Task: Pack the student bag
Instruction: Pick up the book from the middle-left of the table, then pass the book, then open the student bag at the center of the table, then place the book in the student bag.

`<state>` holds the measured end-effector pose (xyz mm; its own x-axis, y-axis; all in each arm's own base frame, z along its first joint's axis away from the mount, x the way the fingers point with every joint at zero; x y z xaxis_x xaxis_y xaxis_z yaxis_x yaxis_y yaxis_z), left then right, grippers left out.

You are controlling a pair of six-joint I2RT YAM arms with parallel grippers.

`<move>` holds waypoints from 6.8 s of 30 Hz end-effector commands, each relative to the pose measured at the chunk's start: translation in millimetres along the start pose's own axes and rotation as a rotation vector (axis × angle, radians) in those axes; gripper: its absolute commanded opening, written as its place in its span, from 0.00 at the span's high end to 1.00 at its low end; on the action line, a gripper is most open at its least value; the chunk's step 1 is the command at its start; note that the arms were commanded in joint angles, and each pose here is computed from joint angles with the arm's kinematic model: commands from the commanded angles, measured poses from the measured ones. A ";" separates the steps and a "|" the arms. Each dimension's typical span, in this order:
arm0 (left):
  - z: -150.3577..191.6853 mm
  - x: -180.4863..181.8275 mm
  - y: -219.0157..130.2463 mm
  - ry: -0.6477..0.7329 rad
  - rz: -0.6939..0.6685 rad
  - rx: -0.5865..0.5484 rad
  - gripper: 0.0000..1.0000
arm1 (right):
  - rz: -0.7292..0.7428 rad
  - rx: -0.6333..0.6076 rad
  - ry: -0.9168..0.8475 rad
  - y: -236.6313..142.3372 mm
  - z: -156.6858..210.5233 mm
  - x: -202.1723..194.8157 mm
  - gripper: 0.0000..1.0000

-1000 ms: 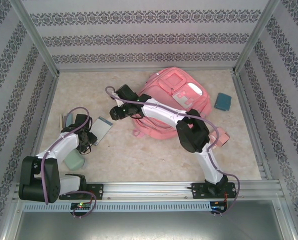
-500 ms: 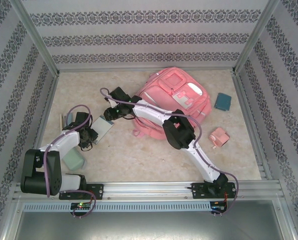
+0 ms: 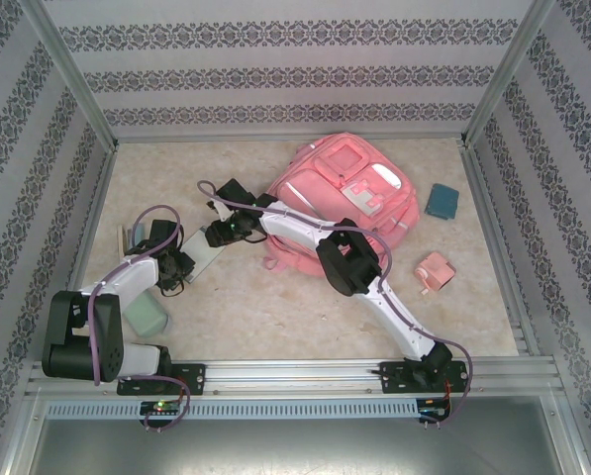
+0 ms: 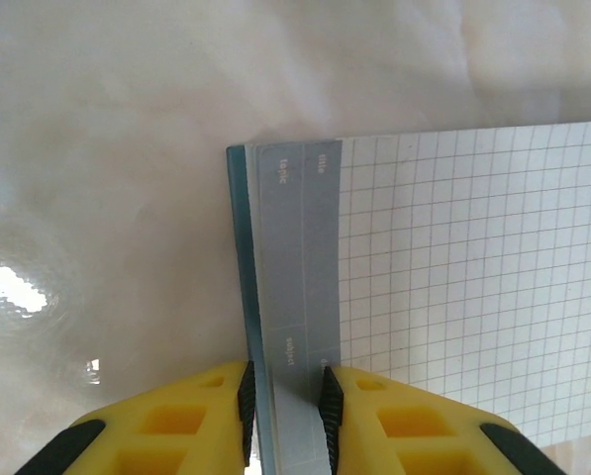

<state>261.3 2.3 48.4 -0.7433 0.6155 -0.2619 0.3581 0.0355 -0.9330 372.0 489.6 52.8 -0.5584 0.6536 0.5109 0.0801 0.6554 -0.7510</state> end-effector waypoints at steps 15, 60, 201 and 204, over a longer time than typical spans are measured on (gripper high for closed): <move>14.1 17.5 12.6 0.036 -0.055 0.069 0.73 | -0.512 0.141 0.115 -50.3 10.8 97.1 0.68; -37.6 -160.2 -128.5 0.008 0.896 0.060 0.16 | -0.341 -0.307 0.259 -233.2 -40.9 15.0 1.00; 72.8 -248.9 -70.2 0.209 0.545 -0.003 0.00 | 0.000 -0.525 0.328 -357.6 -53.9 -46.9 1.00; 61.2 -228.4 -79.8 0.193 0.516 -0.026 0.00 | 0.026 -0.498 0.333 -346.6 -46.9 -55.7 1.00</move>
<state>382.0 -215.6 169.9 -0.3085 0.6477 -0.6967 0.6786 -0.3633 -0.6383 410.5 250.4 284.4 -0.1972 0.7016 0.6847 0.4466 0.6861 -0.5743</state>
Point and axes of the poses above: each hand's point on the last joint's axis, 136 mm out from that joint toward the fingers, its own y axis out along the fingers, its own x axis along the line the jaws close on, z = x × y, the point moved 3 cm from there along -y, back along the fingers
